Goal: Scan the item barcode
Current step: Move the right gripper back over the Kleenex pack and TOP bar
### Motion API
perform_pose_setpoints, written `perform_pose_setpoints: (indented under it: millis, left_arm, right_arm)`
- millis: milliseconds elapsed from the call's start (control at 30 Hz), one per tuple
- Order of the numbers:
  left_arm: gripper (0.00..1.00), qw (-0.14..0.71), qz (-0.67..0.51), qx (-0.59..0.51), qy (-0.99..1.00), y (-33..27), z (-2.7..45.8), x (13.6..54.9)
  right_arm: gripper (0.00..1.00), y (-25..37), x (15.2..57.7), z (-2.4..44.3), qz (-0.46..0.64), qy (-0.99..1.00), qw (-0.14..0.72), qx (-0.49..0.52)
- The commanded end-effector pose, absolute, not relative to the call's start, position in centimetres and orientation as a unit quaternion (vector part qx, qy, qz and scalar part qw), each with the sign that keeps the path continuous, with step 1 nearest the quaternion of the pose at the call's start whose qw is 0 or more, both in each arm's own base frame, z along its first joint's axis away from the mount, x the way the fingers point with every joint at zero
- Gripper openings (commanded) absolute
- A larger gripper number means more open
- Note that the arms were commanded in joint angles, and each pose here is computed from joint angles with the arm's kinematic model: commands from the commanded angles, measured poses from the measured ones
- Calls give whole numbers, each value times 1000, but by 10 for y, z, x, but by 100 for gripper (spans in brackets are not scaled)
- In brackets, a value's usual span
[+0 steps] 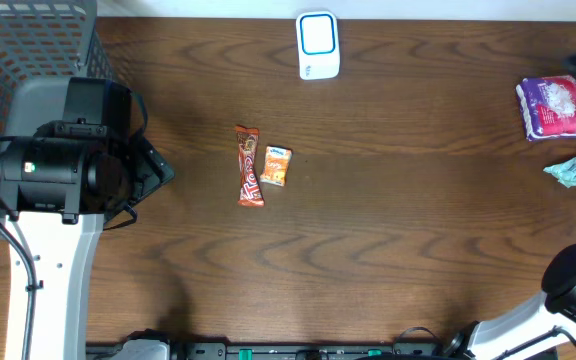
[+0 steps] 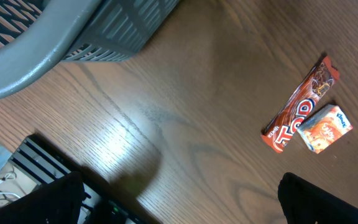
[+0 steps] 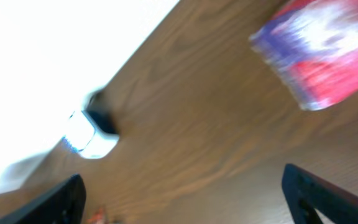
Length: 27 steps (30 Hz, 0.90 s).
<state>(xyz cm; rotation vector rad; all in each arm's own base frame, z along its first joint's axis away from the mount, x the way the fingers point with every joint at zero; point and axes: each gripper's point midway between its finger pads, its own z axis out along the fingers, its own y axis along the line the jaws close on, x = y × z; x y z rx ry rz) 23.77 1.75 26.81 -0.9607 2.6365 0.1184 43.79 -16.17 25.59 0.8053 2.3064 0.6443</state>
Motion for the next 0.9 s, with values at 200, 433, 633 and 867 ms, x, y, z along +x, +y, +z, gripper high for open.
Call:
perform_pose_setpoints:
  millis: [200,433,633,867]
  left_arm:
    - [99,170,46,-345,922,21,270,235]
    - [99,170,46,-345,922,21,270,235]
    - [99,170,46,-345,922,21,270,235]
    - [99,170,46,-345,922,21,270,235]
  right_arm:
    - [99,-17,438,215,302,924,182,149]
    - [99,77,428,183,291,946,133,50]
    - [99,139,417,178,287,950,123,-24]
    - [99,174,407,167,220,963,129,-81]
